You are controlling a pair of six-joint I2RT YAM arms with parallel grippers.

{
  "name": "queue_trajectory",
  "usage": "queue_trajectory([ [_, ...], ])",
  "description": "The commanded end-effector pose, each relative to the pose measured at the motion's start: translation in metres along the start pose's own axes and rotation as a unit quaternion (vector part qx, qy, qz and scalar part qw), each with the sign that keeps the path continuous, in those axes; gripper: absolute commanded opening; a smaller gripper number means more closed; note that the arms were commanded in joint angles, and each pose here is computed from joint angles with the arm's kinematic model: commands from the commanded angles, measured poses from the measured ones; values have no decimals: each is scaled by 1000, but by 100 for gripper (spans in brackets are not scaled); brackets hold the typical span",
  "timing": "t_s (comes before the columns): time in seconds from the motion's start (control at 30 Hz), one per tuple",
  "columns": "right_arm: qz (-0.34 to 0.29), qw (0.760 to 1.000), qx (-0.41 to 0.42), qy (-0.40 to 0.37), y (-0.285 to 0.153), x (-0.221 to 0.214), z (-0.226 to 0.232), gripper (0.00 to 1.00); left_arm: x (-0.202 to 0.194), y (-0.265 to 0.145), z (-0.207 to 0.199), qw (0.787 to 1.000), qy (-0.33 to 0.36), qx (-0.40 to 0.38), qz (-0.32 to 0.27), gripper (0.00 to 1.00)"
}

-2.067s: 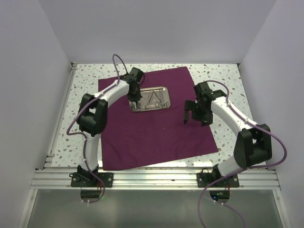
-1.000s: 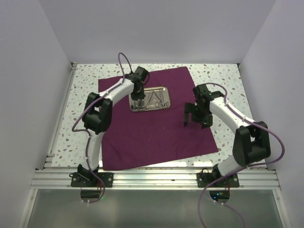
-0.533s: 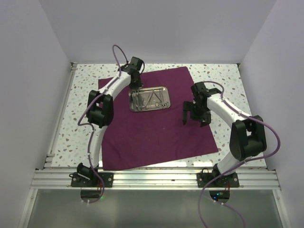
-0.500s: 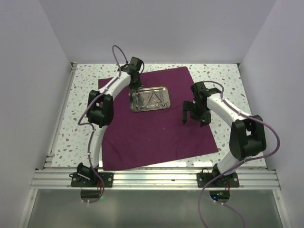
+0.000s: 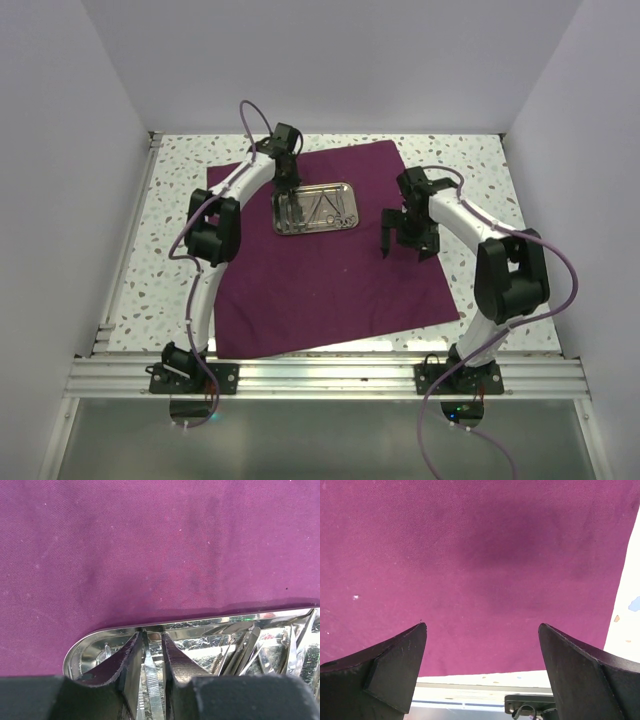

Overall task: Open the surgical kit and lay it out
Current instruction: Pick up the medical item from the container.

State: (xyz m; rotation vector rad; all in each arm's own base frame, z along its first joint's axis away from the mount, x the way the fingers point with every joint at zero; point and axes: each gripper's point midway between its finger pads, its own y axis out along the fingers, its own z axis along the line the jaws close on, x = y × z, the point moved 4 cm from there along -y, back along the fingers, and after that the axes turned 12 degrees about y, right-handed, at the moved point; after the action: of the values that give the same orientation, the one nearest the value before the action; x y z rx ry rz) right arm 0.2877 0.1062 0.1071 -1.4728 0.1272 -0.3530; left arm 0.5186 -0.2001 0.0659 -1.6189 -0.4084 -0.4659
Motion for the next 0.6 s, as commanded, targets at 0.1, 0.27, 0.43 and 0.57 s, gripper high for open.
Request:
queue_trajectory([
  [0.1,-6,1000,0,-18,-4,8,5,97,1,6,4,1000,8,6,-3,22],
  [0.27,-3,1000,-2,-18,-1,9,4,97,-20,16,12,999,13,23,27,18],
  [0.43,-1,1000,-4,-18,1,10,6,97,-39,28,12,998,18,29,57,15],
  [0.57,-1,1000,-4,-18,3,11,6,97,-46,33,12,997,25,30,66,10],
])
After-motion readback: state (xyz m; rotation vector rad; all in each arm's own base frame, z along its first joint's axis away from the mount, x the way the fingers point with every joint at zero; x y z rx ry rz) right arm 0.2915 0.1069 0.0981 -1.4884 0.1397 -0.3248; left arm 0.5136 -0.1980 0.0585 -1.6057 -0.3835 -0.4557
